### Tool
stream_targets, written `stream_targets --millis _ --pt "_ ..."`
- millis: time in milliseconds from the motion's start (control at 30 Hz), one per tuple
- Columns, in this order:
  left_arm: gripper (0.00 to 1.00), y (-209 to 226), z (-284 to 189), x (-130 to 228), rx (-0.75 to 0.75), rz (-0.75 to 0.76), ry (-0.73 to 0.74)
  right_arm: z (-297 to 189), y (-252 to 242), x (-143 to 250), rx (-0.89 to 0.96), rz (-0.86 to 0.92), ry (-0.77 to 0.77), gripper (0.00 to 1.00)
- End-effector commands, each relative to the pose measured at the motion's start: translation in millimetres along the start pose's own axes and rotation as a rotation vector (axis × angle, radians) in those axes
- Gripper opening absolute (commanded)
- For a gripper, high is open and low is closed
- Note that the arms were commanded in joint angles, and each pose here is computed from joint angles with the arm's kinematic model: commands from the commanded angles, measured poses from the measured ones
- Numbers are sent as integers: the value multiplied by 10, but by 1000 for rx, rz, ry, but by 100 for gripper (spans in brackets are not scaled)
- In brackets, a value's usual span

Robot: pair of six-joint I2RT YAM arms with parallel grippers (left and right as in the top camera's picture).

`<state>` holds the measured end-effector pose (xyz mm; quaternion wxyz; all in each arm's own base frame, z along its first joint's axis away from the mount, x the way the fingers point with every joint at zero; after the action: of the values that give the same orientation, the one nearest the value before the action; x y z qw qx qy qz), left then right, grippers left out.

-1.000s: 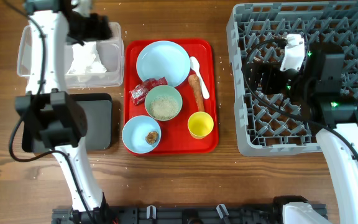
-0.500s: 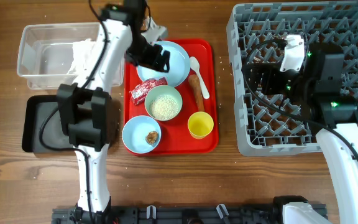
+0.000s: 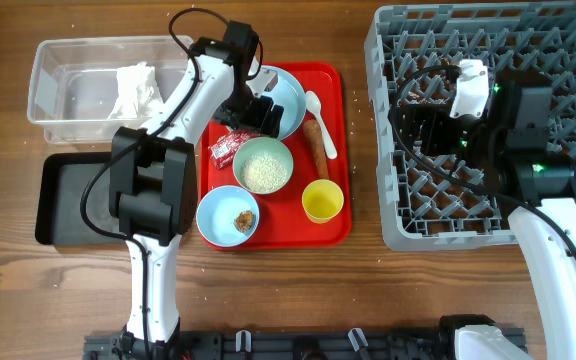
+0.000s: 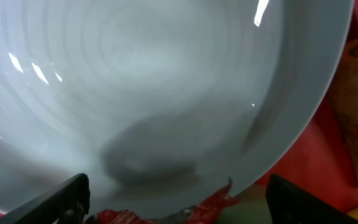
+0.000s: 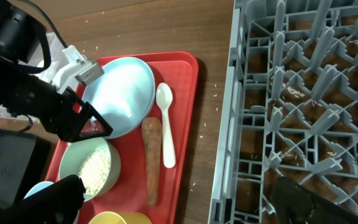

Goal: Sort waste into correct bins and load items into the dishwasher rack
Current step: 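Move left gripper back to the tray and grasp the red snack wrapper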

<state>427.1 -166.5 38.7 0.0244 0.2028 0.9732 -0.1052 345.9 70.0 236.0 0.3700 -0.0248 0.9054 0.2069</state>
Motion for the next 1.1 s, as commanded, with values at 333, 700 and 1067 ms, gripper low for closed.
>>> stream_targets --millis 333,700,1067 --pt "21 27 -14 -3 -18 -8 -8 -5 9 -39 -3 14 0 100" --pt "4 136 -161 -41 -47 -26 -20 -5 -5 -41 5 13 -2 100" --pt "4 299 -1390 -425 -82 -100 -278 -5 -3 -51 5 12 -6 100"
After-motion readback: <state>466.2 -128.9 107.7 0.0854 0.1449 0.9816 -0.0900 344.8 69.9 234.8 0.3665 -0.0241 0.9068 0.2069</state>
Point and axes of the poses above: each gripper's point midway between its finger pads, its own z axis out along the fingers, its own y axis along the line the jaws close on, x = y × z, the point moved 1 cm from there along -z, back along the fingers, and after that the axes turned 1 degree about z, right-handed, at the moved point
